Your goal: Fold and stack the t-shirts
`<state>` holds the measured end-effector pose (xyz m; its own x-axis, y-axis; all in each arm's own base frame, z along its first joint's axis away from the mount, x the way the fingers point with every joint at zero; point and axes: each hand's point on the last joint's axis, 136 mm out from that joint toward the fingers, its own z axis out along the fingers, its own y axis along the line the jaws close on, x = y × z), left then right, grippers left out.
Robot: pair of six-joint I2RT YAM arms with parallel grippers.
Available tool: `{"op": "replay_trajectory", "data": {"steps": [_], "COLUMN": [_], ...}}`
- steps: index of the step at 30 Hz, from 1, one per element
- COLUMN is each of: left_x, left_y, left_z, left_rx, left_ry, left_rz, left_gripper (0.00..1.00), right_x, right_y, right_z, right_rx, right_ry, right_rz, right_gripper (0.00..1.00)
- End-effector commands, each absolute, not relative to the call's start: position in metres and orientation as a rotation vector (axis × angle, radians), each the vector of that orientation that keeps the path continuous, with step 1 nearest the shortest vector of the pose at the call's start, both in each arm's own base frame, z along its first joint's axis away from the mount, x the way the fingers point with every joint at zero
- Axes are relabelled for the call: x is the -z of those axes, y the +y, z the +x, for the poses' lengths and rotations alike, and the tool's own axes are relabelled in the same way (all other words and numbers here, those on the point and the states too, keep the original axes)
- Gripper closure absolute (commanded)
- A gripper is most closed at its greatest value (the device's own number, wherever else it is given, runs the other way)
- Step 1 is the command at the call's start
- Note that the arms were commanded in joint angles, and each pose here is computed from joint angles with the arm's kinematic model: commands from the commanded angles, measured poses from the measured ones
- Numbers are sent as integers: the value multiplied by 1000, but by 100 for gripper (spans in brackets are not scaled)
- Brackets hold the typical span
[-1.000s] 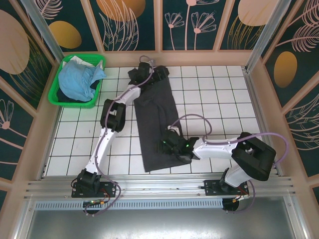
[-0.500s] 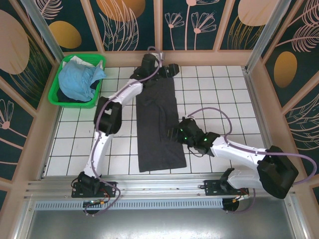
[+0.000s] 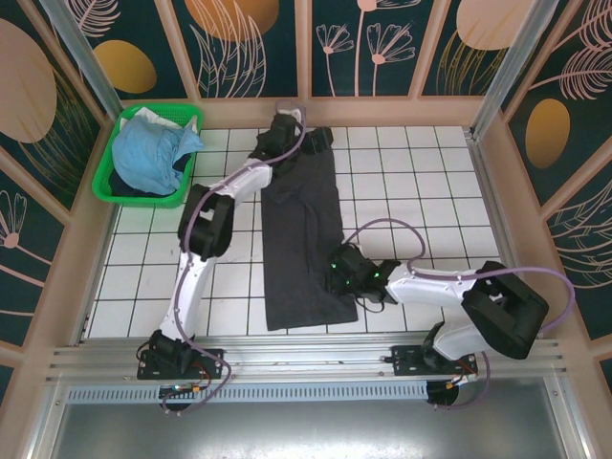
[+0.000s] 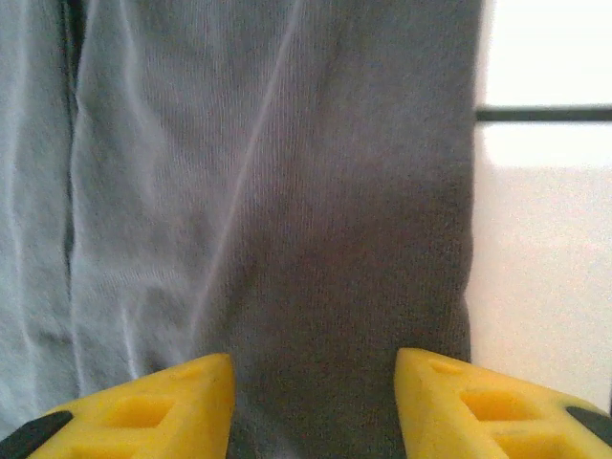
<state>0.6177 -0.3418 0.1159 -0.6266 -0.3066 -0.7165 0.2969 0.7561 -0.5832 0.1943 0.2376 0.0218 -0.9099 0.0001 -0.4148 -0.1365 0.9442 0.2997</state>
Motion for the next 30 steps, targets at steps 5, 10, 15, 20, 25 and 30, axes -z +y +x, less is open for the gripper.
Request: {"op": "replay_trajectory", "data": {"steps": [5, 10, 15, 20, 25, 30], "left_x": [-84, -71, -93, -160, -224, -224], "left_y": [-376, -391, -392, -374, -343, -284], "left_z": [627, 626, 629, 622, 584, 491], "left_rx": [1142, 1195, 1166, 1024, 885, 775], "left_ry": [2056, 2037, 2026, 1988, 1999, 2103], "left_rz": [-65, -61, -24, 44, 114, 80], "left_gripper": [12, 11, 11, 4, 2, 2], "right_x": [1, -19, -28, -37, -34, -30], "right_y": [256, 271, 238, 221, 221, 214], "right_z": [154, 142, 139, 136, 126, 117], "right_rx": [-513, -614, -506, -537, -653, -597], "right_ry": [2805, 2784, 2776, 2745, 2763, 2836], "right_rz": [-24, -45, 24, 64, 51, 13], "right_gripper": [52, 48, 42, 37, 36, 36]}}
